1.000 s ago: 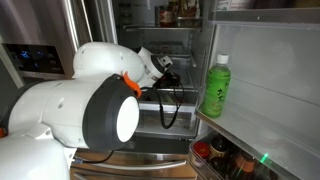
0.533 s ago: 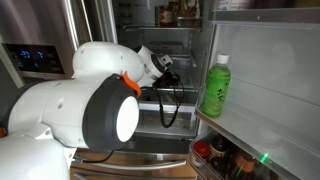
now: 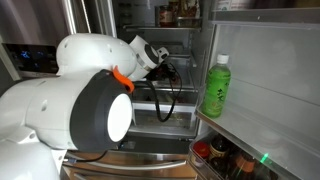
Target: Put the onion in the vegetable drawer
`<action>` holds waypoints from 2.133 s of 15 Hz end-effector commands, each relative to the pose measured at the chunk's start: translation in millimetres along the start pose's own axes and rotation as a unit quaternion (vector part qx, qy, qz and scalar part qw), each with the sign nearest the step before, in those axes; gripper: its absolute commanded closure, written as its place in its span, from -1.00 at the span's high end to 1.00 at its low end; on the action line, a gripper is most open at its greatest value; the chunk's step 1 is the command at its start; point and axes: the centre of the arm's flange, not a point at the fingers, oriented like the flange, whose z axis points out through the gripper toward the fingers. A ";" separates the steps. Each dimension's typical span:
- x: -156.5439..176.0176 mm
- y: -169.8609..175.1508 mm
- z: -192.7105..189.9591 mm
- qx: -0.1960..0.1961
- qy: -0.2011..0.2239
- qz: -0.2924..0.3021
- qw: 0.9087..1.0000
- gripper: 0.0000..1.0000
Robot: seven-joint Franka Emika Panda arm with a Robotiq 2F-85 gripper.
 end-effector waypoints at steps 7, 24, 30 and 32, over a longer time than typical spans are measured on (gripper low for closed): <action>-3.7 35.4 -55.4 -0.025 -0.046 -0.033 0.998 -0.98; -67.8 32.7 -24.0 -0.036 -0.106 -0.172 0.979 -0.30; -45.3 49.1 -60.4 -0.019 -0.081 -0.138 0.987 0.62; -38.9 55.2 -77.1 -0.011 -0.077 -0.115 0.990 0.89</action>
